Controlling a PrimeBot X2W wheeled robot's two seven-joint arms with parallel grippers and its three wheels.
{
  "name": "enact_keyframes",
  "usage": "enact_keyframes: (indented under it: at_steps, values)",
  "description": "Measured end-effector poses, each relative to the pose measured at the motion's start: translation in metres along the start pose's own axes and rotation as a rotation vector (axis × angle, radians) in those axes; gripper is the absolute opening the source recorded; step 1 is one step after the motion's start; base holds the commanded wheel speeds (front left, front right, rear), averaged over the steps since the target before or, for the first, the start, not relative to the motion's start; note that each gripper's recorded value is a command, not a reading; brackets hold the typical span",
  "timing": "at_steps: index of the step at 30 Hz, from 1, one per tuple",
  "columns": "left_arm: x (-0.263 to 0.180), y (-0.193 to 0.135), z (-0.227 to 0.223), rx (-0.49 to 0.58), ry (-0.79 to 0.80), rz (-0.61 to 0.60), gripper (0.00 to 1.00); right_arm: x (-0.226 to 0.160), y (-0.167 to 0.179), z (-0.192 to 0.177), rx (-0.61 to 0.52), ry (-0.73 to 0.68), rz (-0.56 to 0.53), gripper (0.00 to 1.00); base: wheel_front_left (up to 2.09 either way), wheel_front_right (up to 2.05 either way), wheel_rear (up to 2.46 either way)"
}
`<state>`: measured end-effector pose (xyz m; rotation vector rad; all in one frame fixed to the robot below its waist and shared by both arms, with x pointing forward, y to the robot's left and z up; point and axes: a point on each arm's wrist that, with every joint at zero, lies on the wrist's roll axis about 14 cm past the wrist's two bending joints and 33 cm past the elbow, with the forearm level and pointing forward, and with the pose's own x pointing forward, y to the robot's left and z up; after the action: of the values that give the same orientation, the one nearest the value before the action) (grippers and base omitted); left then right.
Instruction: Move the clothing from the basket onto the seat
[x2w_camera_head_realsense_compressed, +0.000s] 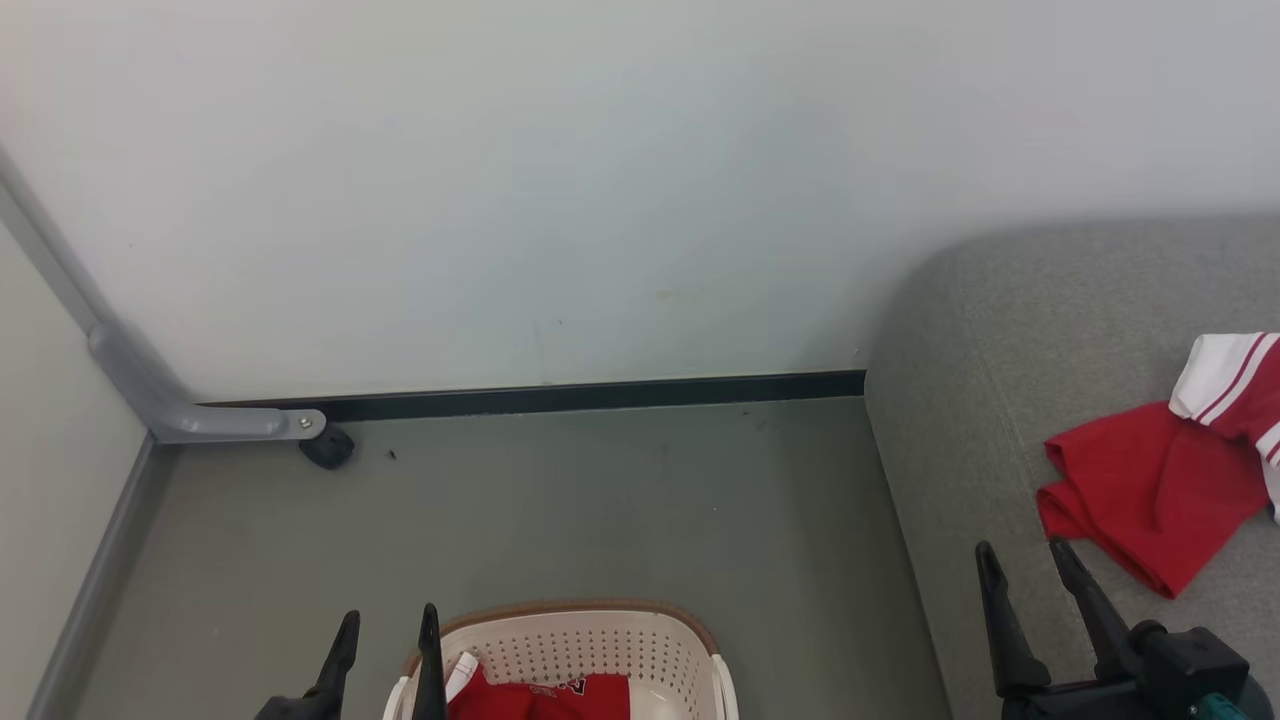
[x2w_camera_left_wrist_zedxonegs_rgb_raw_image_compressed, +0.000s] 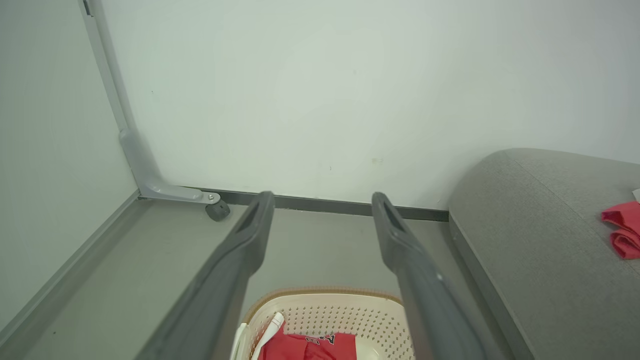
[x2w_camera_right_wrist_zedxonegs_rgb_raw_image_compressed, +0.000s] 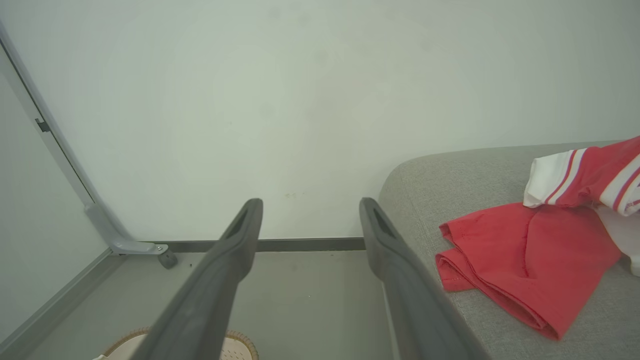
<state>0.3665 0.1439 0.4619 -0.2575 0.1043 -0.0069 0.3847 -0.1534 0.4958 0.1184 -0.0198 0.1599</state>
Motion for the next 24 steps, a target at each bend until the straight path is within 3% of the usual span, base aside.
enact_keyframes:
  at_steps: [15,24]
  values:
    - [0.030,-0.012,-0.037,0.036,0.106,-0.028,1.00,0.032,0.000,0.007,-0.023,-0.024,0.038,1.00,0.00,0.00,0.00]
    - [0.048,-0.031,-0.096,0.058,0.295,-0.095,1.00,0.063,-0.011,0.010,-0.033,-0.045,0.038,1.00,0.00,0.00,0.00]
